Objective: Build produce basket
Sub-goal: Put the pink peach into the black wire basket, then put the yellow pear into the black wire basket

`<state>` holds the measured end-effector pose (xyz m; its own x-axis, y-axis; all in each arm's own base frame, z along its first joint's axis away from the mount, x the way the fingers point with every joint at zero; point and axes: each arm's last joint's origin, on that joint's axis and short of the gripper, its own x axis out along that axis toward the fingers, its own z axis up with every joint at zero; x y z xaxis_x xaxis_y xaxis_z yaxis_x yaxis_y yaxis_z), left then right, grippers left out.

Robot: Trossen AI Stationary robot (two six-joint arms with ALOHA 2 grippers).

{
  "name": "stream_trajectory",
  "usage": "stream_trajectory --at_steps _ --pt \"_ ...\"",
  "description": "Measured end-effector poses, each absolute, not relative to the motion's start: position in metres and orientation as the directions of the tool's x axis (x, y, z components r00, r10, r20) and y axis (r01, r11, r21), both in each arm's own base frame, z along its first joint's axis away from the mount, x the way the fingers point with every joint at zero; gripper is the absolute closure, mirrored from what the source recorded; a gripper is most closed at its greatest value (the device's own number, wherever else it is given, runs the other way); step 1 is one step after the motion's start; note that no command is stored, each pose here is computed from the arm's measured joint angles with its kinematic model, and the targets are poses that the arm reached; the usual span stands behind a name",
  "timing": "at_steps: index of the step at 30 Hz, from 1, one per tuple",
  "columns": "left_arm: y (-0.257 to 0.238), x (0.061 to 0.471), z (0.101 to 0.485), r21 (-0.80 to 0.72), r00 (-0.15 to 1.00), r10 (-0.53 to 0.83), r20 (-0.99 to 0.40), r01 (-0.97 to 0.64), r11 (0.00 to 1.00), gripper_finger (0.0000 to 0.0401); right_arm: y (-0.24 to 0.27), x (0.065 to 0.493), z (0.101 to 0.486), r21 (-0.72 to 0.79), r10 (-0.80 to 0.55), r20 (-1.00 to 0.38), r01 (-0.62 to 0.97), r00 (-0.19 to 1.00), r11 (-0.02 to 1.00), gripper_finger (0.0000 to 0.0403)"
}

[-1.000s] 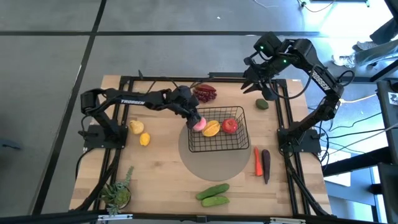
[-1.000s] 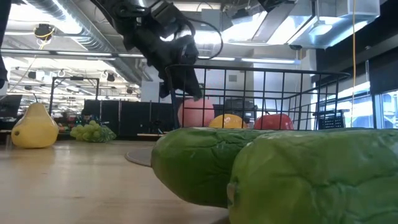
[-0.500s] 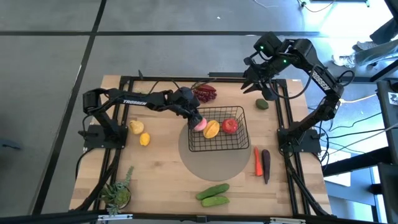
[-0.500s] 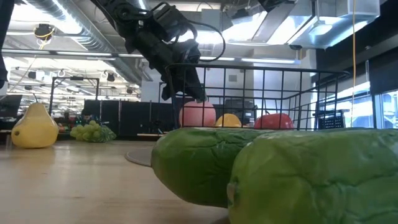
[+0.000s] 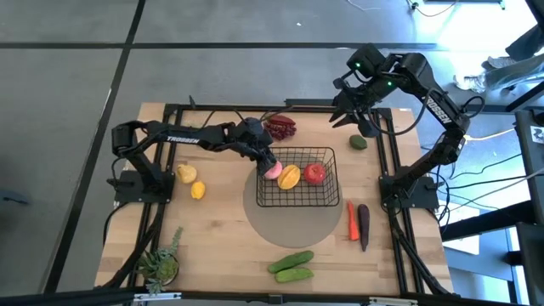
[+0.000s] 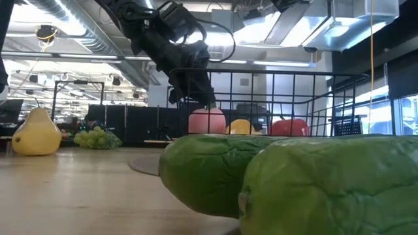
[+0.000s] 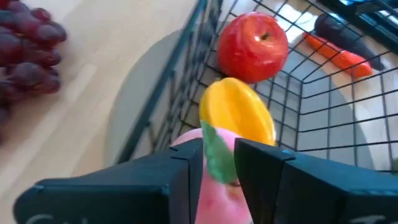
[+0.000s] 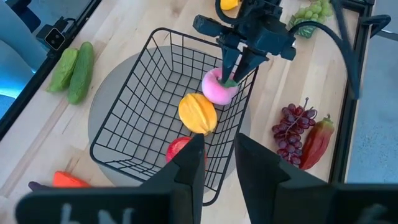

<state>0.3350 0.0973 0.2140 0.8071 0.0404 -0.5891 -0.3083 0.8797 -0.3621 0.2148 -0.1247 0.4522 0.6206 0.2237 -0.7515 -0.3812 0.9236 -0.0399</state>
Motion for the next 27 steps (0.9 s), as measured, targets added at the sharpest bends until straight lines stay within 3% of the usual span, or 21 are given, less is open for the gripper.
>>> stream_trajectory --at_steps 19,27 --pt "0.088 0.296 0.294 -0.304 0.909 0.143 -0.391 -0.274 0.913 0.0325 -0.125 0.214 0.452 -0.042 0.202 -0.763 -0.360 0.614 0.932 0.0320" --pt "0.074 0.243 0.321 -0.277 0.829 0.282 -0.483 -0.450 0.849 0.0325 -0.126 0.214 0.452 -0.023 0.186 -0.772 -0.320 0.608 0.947 0.0320"
